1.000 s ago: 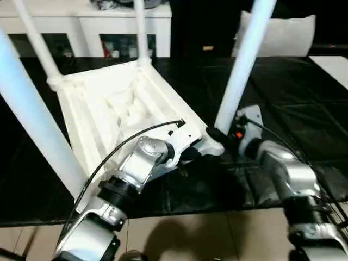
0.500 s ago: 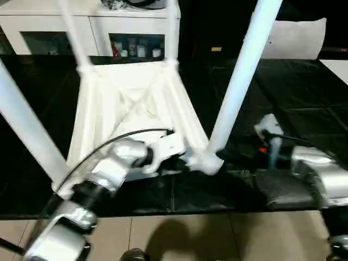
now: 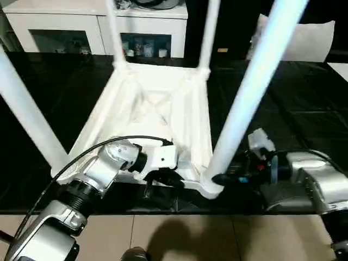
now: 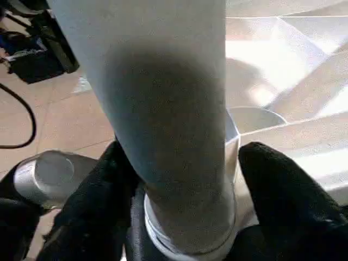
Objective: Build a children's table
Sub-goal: Rotate leg to tighten
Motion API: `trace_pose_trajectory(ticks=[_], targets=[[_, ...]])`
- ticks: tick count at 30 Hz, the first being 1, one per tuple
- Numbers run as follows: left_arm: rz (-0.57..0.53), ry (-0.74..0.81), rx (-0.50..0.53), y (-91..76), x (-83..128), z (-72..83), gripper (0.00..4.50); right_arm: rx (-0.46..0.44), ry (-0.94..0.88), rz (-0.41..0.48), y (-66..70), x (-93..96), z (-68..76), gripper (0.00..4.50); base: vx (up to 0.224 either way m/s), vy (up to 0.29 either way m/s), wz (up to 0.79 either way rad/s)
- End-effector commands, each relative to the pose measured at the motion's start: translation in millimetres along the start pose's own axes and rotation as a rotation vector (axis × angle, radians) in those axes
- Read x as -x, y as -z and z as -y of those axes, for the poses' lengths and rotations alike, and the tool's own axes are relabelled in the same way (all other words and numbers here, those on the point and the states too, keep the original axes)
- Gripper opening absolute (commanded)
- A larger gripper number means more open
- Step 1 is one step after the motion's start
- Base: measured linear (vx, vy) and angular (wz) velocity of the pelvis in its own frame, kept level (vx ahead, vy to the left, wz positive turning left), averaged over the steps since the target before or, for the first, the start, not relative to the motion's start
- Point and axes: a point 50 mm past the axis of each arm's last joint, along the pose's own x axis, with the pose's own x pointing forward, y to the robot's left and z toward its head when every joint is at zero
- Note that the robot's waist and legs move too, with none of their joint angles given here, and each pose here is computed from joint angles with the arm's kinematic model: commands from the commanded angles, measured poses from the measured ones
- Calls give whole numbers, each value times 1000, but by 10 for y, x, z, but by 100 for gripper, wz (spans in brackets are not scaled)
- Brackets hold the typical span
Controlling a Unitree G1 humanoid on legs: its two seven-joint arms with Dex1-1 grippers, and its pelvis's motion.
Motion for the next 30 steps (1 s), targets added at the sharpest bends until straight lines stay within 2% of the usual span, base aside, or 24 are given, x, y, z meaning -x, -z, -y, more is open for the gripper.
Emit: trace_pose_trajectory(ticks=[1, 7, 8, 13, 16, 20, 21, 22, 23, 27, 28, 30], targets=[[9, 53, -77, -126, -61, -8, 0, 21, -18, 2, -36, -15, 9, 295, 0, 0, 0], [12, 47, -66, -115, -56, -11, 0, -15, -65, 12, -15, -79, -12, 251, 0, 0, 0], [15, 44, -60, -110, -54, -9, 0, -19, -63, 17, -15, -79, -12, 231, 0, 0, 0], [55, -13, 16, -123, -64, -44, 0, -69, -20, 75, -45, -158, -22, 210, 0, 0, 0], [81, -101, 100, -170, -103, -123, 0, -115, 116, 91, -72, -282, 59, 208, 0, 0, 0], [90, -229, 184, -242, -191, -233, 0, -189, 355, 85, -86, -426, 247, 207, 0, 0, 0], [89, -283, 214, -261, -236, -278, 0, -242, 443, 106, -101, -472, 321, 206, 0, 0, 0], [89, -283, 214, -261, -236, -278, 0, -242, 443, 106, -101, -472, 321, 206, 0, 0, 0], [61, -381, 264, -294, -330, -352, 0, -324, 603, 136, -123, -553, 438, 206, 0, 0, 0], [73, -448, 312, -397, -433, -409, 0, -343, 713, 141, -146, -662, 499, 206, 0, 0, 0], [76, -458, 317, -419, -449, -418, 0, -325, 720, 139, -153, -683, 501, 275, 0, 0, 0], [73, -460, 309, -451, -488, -416, 0, -261, 714, 114, -151, -722, 479, 274, 0, 0, 0]])
